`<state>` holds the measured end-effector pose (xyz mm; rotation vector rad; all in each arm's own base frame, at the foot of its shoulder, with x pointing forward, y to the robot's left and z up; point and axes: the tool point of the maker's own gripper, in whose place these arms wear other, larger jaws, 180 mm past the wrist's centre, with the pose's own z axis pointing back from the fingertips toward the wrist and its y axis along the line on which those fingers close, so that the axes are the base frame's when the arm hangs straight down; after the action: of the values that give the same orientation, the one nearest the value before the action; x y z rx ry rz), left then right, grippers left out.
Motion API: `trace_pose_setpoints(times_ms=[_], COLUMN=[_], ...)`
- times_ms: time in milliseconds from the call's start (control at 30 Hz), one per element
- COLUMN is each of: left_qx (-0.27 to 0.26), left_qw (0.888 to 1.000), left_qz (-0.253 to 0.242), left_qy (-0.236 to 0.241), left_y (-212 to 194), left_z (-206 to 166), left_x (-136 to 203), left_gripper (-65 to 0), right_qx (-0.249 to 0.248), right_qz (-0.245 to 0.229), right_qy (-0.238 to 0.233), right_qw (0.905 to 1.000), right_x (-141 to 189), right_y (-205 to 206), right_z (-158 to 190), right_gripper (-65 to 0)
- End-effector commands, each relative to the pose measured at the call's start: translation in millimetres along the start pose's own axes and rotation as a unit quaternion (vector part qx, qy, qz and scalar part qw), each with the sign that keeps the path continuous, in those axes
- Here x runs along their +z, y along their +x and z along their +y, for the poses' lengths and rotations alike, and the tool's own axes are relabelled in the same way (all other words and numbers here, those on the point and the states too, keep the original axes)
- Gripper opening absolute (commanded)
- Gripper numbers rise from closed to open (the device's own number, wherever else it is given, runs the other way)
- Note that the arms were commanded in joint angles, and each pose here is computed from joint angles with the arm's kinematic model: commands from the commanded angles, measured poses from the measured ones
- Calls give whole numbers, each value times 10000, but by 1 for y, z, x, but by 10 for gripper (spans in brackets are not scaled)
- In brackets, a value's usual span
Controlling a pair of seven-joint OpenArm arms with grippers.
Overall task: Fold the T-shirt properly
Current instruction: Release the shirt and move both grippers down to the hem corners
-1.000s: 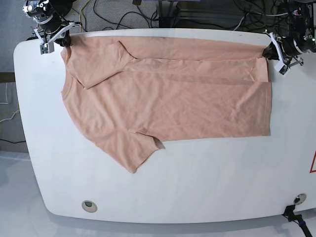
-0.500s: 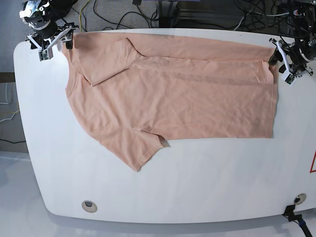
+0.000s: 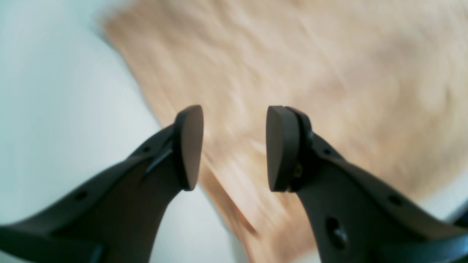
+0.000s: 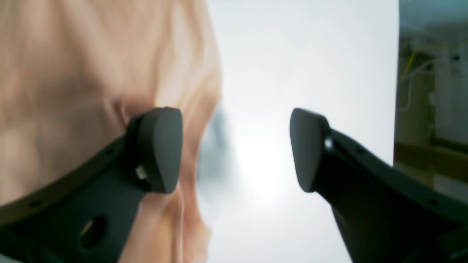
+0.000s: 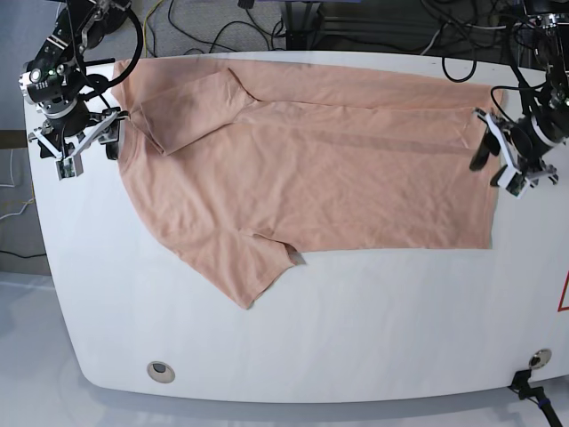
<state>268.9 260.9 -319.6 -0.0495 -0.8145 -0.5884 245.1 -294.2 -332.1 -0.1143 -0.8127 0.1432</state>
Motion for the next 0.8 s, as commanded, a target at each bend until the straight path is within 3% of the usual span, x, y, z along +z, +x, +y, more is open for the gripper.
trace_pose_setpoints(times_ms=[0, 167, 333, 533, 767], left_qx=[-17, 391, 499, 1107, 1928], left_qw=[9996, 9967, 9961, 9914, 9792], left_qz=[-236, -597, -414, -382, -486], left_qy=[122, 393, 596, 583, 399], left_y=[18, 54, 64, 54, 34], left_z=[9, 43, 70, 93, 105], left_x=[1, -20, -49, -82, -110], left_gripper=[-388, -389, -388, -386, -386], right_qx=[202, 235, 113, -68, -585], right_qz=[-82, -139, -307, -506, -609], right_qy=[41, 111, 241, 555, 937], right_qw=[9998, 9996, 9992, 9972, 9920], right_x=[-9, -39, -69, -110, -144], right_y=[14, 40, 76, 109, 115], right_z=[-3, -3, -3, 6, 10], right_gripper=[-212, -212, -212, -212, -212])
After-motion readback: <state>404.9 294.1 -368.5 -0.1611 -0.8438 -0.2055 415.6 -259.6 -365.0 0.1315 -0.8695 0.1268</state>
